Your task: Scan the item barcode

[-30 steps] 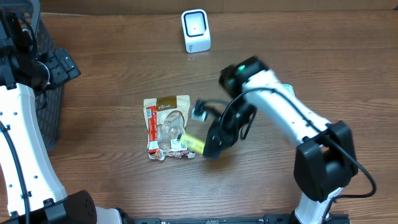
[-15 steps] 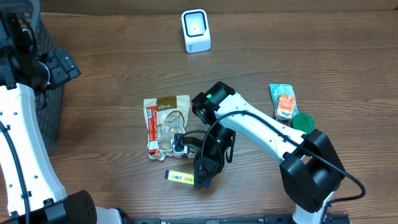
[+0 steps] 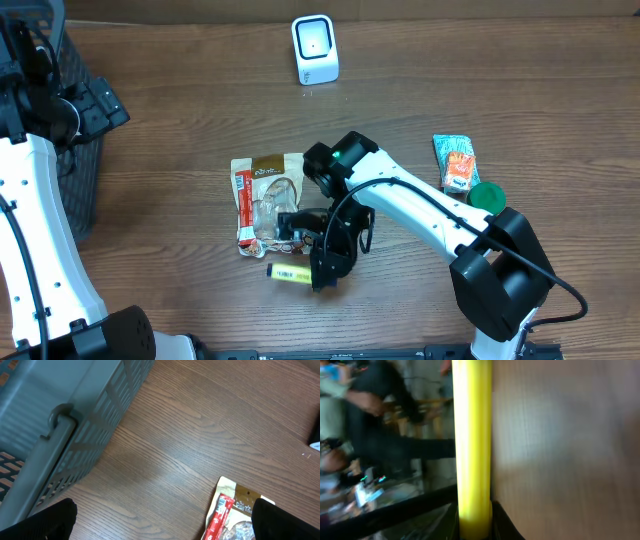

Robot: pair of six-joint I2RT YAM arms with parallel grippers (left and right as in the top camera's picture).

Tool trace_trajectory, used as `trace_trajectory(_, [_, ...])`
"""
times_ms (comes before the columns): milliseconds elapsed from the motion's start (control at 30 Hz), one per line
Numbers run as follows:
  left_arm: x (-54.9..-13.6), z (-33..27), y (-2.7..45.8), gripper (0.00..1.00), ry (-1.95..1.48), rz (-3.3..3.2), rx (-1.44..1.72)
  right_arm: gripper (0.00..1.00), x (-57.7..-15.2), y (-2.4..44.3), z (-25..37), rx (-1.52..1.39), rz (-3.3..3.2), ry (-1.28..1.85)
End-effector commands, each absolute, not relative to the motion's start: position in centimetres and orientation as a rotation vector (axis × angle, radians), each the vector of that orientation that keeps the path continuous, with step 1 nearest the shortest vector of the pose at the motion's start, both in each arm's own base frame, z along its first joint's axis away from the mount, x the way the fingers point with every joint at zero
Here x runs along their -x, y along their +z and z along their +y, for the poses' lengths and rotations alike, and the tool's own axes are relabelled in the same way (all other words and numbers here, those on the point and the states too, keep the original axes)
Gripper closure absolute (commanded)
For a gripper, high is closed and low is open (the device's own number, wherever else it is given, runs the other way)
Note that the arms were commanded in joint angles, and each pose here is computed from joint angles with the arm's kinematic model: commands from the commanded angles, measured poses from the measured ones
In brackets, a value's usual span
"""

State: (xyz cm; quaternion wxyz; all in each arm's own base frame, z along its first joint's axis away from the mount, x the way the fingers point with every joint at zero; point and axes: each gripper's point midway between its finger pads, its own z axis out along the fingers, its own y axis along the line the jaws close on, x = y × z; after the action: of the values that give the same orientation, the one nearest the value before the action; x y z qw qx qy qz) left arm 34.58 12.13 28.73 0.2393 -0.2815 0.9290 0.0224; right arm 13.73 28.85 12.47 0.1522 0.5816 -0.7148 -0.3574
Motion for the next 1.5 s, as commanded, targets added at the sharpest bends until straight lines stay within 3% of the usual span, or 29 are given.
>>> trace_trajectory(0, [-34.7, 12.2, 29.4, 0.00, 0.060, 2.526, 0.756, 0.96, -16.9, 10.8, 27.6, -1.493, -2.334, -0.749])
trace_trajectory(167, [-34.7, 12.2, 29.4, 0.00, 0.060, 2.526, 0.757, 0.96, -22.6, 8.6, 25.5, -1.319, -2.658, -0.430])
trace_trajectory(333, [-34.7, 12.2, 29.4, 0.00, 0.059, 2.526, 0.757, 0.96, -24.6, 8.5, 25.4, -1.313, -2.724, -0.441])
trace_trajectory(1467, [-34.7, 12.2, 29.4, 0.00, 0.060, 2.526, 0.756, 0.96, -29.0, 7.9, 24.6, -1.369, -2.882, -0.274])
